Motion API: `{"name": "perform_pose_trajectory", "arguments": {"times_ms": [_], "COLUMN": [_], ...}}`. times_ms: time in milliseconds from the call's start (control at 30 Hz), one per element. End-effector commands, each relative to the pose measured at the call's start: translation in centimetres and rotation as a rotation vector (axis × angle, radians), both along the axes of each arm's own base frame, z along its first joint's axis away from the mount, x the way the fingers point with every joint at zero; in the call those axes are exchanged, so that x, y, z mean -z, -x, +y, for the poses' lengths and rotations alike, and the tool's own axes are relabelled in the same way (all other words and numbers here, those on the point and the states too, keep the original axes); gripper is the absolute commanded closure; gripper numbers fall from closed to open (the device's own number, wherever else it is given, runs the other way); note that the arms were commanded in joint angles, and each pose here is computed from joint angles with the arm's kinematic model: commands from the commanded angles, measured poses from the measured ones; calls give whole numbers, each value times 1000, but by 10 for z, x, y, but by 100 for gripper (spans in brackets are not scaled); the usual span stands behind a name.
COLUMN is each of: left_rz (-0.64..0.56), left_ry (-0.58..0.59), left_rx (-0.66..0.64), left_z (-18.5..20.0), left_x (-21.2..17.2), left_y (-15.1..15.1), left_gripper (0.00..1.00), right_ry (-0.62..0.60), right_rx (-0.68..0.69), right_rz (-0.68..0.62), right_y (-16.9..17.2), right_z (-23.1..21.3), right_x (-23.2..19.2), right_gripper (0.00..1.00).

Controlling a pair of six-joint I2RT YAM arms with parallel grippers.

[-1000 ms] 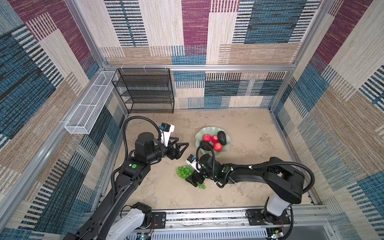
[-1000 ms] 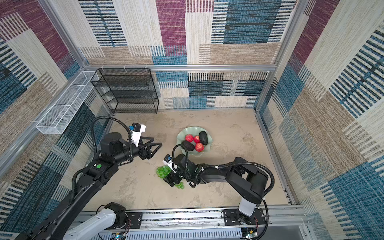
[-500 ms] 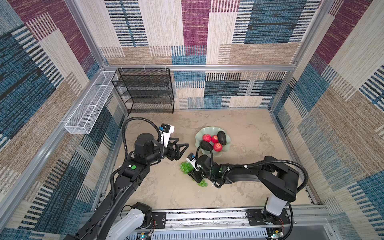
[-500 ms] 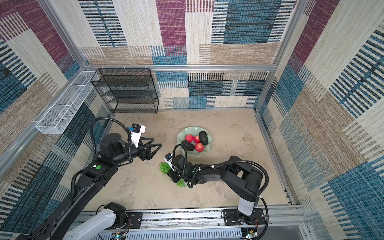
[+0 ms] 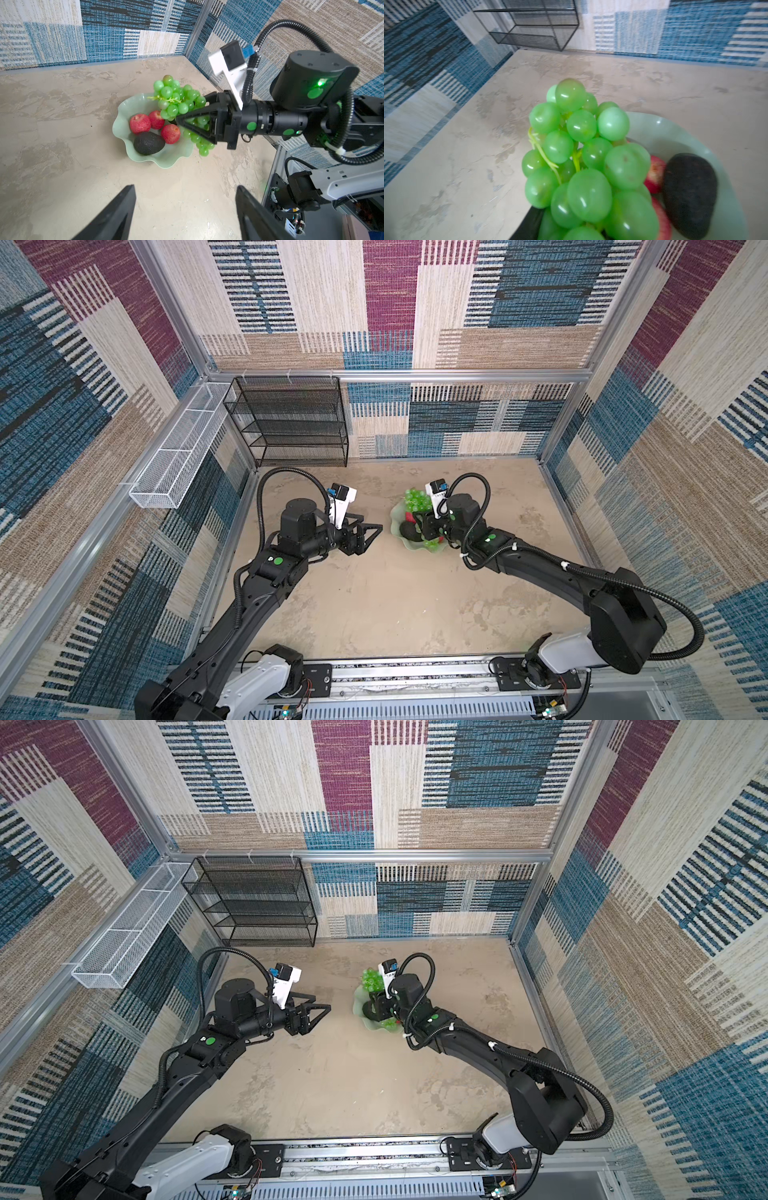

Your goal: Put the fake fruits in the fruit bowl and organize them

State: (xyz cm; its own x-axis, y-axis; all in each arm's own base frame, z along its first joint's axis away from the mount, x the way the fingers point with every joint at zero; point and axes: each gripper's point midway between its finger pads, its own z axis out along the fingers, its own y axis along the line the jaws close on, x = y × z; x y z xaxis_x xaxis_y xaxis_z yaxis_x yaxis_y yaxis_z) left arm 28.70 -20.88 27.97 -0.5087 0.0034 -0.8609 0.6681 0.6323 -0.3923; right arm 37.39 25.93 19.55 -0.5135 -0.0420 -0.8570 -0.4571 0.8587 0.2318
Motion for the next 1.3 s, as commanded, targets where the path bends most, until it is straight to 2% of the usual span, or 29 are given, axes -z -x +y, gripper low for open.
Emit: {"name": "perform_pose_trajectory", "arguments": {"times_ms": [0, 200, 333, 467, 567, 700, 800, 933, 1033, 1100, 1133, 1167, 1267], "left_rz": [-34, -15, -19, -8, -29, -125, -242, -350, -401, -391, -391, -369, -260], "left_ry": [37, 17, -24, -60, -143, -289, -325, -372, -447, -500, -496, -495, -462], "left_rx": [-12, 21, 29, -9, -95, -336, -517, -774, -924, -983, -1004, -1018, -1025], "left_z": [-9, -36, -47, -45, -28, 22, 63, 122, 156, 175, 182, 190, 214], "left_x": [-10, 4, 14, 27, 37, 45, 46, 60, 77, 93, 98, 108, 146], "left_y": [-14, -28, -36, -45, -53, -64, -60, -50, -47, -48, -50, -52, -58], "left_gripper": [22, 22, 22, 21, 21, 19, 17, 16, 14, 14, 4, 1, 1], "right_ry": [29, 54, 54, 43, 22, -22, -28, -42, 35, 78, 93, 101, 117], "right_rx": [10, 26, 18, 29, 51, 95, 179, 399, 577, 664, 697, 721, 773], "right_rz": [0, 38, 72, 67, 27, -61, -167, -278, -387, -409, -416, -423, -469], "right_y": [-17, -48, -59, -66, -66, -52, -34, -8, 15, 25, 28, 30, 36], "right_z": [-12, -12, -8, -11, -22, -46, -79, -149, -199, -223, -232, -239, -254], "right_x": [10, 45, 64, 59, 37, 2, -16, -22, -18, -10, -7, -4, 0], "right_gripper": [62, 58, 46, 20, 0, 0, 0, 0, 0, 0, 0, 0, 0]}}
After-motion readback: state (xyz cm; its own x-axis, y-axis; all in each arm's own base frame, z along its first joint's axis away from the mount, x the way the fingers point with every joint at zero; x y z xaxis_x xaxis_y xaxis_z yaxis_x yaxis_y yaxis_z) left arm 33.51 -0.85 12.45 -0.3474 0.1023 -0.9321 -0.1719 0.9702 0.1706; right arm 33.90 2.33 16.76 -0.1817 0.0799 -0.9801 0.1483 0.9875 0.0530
